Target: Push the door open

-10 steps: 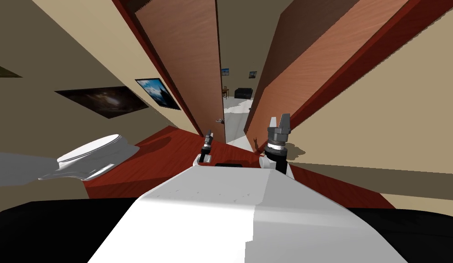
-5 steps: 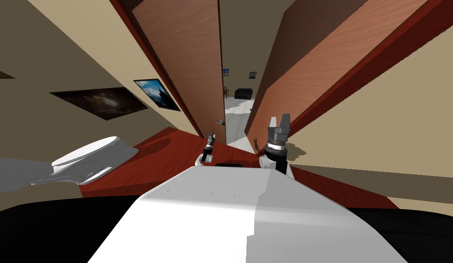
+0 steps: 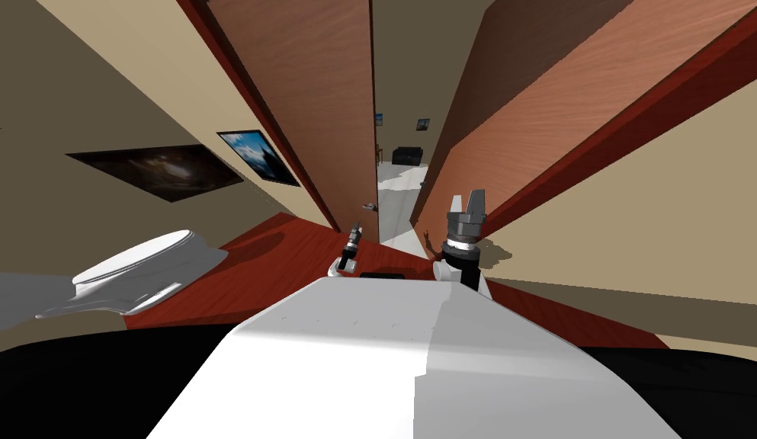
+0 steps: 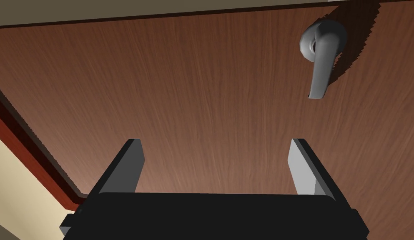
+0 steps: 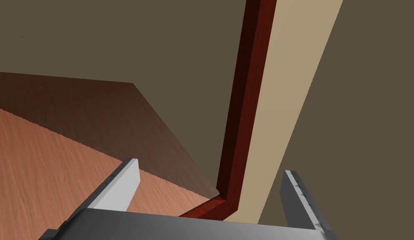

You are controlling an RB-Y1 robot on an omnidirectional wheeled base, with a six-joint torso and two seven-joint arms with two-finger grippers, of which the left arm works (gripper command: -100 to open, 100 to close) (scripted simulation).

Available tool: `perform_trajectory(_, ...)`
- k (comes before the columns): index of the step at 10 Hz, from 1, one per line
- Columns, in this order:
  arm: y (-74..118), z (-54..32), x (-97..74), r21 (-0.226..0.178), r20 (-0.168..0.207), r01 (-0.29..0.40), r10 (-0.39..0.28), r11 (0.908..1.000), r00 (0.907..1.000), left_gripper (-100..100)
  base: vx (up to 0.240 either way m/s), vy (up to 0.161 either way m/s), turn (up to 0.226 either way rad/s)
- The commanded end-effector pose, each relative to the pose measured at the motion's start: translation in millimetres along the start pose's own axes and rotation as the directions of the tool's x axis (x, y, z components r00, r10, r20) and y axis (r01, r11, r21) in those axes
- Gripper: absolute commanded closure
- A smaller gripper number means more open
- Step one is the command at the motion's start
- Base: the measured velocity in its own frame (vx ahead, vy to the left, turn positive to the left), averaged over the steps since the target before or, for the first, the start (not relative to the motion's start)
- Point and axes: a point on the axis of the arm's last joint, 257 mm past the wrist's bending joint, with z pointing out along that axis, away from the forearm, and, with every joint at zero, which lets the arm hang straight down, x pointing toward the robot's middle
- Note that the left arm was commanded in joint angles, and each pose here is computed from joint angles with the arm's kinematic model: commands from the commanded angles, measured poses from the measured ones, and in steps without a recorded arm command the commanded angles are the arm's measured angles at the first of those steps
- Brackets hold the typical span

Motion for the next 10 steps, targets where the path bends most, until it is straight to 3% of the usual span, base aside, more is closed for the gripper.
perform_trajectory(1, 9.6, 0.5, 3.1, -0.018, -0.008, 0.007, -0.007, 0.9998, 0.9999, -100, 0.045, 0.033, -0.001)
perform_trajectory(10, 62.0, -7.8, 25.4, -0.135, -0.059, 0.044, -0.053, 0.9899, 0.9968, -100, 0.093, 0.046, -0.007)
